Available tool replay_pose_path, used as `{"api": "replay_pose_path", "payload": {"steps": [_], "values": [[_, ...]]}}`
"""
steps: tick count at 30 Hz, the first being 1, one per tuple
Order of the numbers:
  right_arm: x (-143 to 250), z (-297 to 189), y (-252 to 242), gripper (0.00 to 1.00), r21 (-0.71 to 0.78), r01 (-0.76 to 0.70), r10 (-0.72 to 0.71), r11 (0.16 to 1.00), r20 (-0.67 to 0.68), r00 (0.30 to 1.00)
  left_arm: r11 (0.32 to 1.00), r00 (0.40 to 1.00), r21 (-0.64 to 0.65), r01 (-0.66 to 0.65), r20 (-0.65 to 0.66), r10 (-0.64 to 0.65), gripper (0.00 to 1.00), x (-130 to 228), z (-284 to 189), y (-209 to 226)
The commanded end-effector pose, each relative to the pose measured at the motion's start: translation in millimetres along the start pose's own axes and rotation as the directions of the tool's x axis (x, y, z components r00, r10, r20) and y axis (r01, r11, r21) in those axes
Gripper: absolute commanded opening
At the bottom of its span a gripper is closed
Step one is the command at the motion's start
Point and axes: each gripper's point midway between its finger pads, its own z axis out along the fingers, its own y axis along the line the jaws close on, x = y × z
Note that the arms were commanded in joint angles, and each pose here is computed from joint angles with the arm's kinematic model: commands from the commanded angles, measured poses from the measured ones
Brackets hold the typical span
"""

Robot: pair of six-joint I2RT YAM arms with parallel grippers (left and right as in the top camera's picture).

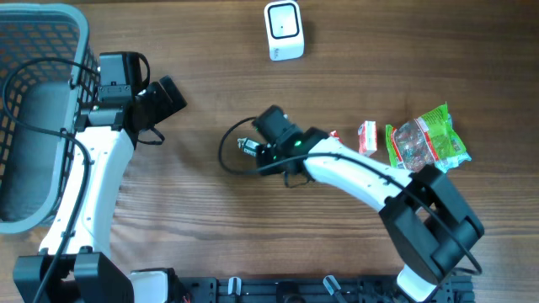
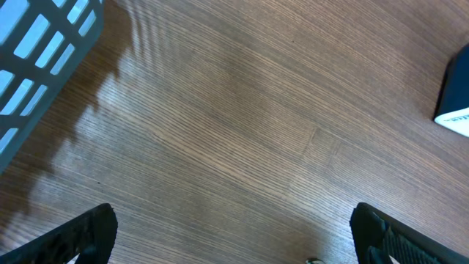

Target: Scan the item barcode

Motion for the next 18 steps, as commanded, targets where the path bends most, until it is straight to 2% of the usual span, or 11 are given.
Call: {"api": "replay_pose_path", "payload": {"steps": [1,4,7,8,9,11,16,18], "values": [[-23.4,-5.9,-39.8,0.04,0.050,-0.107,0.105,0.993,0.050,0.993,1.000,1.000,0.003,0.006,0.022,-0.006,1.00,-6.9,-4.8,-0.7],[-51.6,-11.0,-64.3,0.05,0.016,-0.128,0.125,0.992,0.108,0.986,1.000,1.000,0.003,0.006,0.022,-0.006,1.00,-6.9,-4.8,-0.7],[-38.1,-13.5,-38.5,0.09,-0.167,-0.127,0.128,0.978,-0.006,0.992,1.000,1.000,0.003,0.006,0.022,-0.006,1.00,-6.9,-4.8,-0.7],[-28.7,-14.5,-30.5,0.04,-0.201,-0.139,0.130,0.970,-0.054,0.990,1.000,1.000,0.003,0.006,0.022,-0.006,1.00,-6.9,-4.8,-0.7],[-17.2,-15.4,-26.2,0.04,-0.209,-0.210,0.188,0.955,-0.119,0.975,1.000,1.000,0.003,0.006,0.022,-0.006,1.00,-6.9,-4.8,-0.7],[10.6,-15.6,-28.6,0.04,-0.116,-0.406,0.370,0.907,-0.243,0.897,1.000,1.000,0.003,0.006,0.022,-0.006,1.00,-6.9,-4.8,-0.7],[20.6,-0.5,-24.3,0.04,-0.044,-0.377,0.364,0.925,-0.180,0.914,1.000,1.000,0.003,0.006,0.022,-0.006,1.00,-6.9,-4.8,-0.7],[11.0,7.9,-1.1,0.04,-0.098,-0.359,0.346,0.928,-0.127,0.929,1.000,1.000,0.003,0.006,0.022,-0.006,1.00,-6.9,-4.8,-0.7]]}}
